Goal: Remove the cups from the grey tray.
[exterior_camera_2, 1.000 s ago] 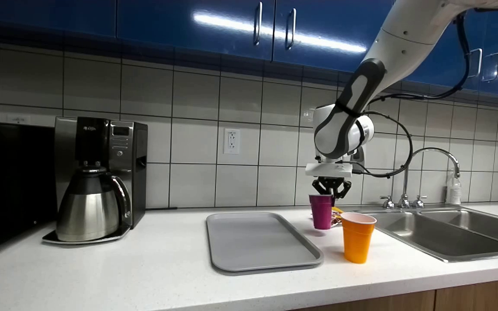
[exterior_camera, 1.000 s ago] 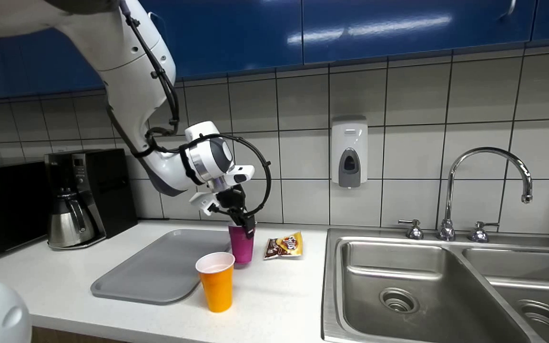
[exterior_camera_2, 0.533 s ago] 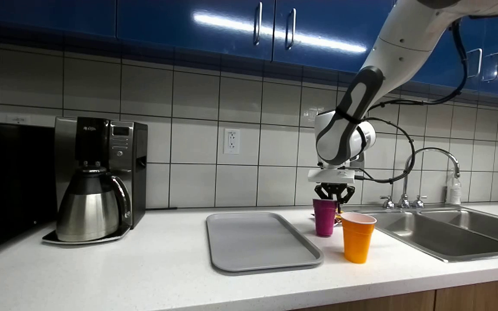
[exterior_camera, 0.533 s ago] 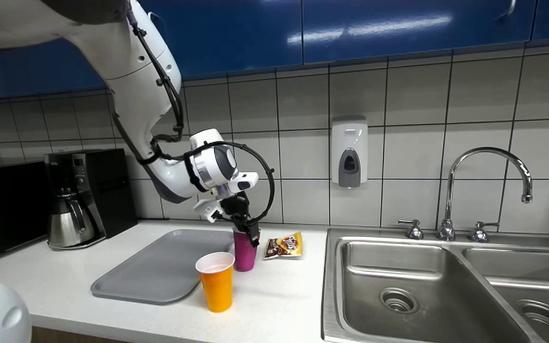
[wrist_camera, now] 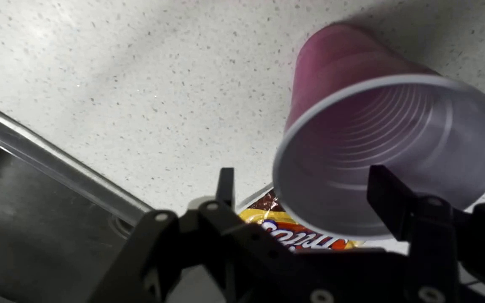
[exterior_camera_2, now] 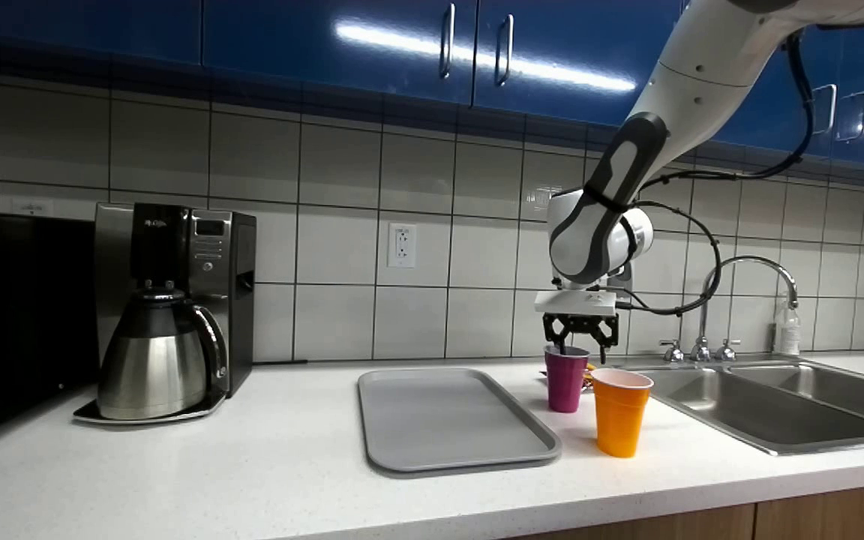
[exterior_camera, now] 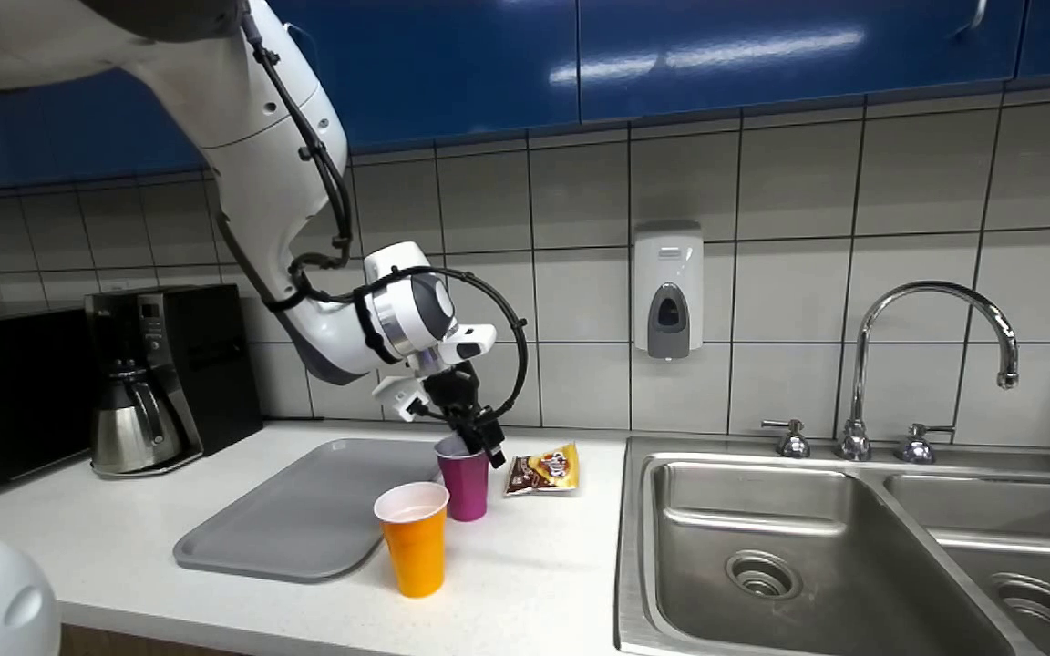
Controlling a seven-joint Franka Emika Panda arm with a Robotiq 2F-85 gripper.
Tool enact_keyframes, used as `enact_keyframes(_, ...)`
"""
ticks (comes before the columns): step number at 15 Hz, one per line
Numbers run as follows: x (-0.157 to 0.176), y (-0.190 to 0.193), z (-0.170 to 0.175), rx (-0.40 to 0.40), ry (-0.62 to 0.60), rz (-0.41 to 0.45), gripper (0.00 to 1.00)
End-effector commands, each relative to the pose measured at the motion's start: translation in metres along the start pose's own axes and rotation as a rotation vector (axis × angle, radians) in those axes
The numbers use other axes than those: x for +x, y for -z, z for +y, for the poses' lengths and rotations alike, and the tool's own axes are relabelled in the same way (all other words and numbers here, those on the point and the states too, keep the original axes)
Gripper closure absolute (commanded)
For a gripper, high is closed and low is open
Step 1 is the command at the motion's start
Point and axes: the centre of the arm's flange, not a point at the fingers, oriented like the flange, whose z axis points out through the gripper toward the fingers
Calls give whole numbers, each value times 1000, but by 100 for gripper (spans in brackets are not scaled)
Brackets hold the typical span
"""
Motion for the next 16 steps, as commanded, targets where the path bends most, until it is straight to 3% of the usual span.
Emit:
enact_keyframes(1, -4, 26, 7, 13, -13, 32, 0)
enact_keyframes(8, -15, 71, 18, 50, 21, 62, 0)
enact_keyframes(16, -54, 125, 25, 118, 83, 68, 0)
